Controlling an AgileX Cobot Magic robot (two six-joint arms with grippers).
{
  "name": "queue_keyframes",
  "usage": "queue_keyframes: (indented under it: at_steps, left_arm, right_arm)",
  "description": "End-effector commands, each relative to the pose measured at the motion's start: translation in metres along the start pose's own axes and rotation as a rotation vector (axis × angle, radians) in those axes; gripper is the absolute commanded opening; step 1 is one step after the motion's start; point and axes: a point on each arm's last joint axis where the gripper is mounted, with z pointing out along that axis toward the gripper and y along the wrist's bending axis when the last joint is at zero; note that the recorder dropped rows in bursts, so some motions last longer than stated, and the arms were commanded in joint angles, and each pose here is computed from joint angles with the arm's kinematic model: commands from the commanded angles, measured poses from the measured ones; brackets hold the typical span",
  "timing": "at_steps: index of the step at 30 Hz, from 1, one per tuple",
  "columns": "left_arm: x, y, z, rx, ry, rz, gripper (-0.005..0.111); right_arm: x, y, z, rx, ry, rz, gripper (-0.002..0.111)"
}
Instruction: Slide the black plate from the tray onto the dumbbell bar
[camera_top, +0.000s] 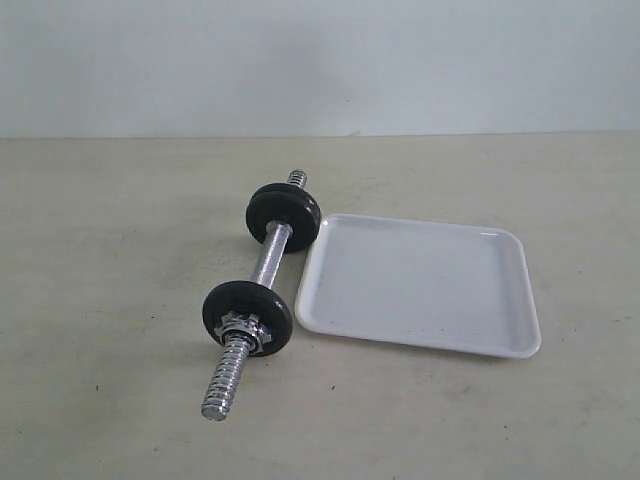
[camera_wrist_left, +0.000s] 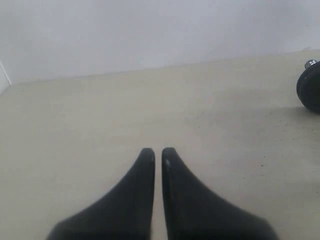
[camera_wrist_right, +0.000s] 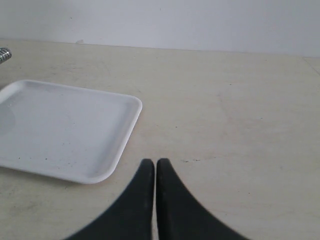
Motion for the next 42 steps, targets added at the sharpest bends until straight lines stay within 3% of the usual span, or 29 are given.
queue_keyframes:
  at_steps: [1, 42]
  left_arm:
    - [-0.0008, -0.0019, -0.0004, 0.035, -0.011, 0.001, 0.004]
    - [-0.0007, -0.0018, -0.0004, 0.033, -0.011, 0.001, 0.004]
  right_arm:
    - [-0.0008, -0.0001, -0.0004, 0.000, -0.010, -0.005, 0.000]
    - [-0.0032, -0.0002, -0.0004, 0.002, -0.036, -0.004, 0.000]
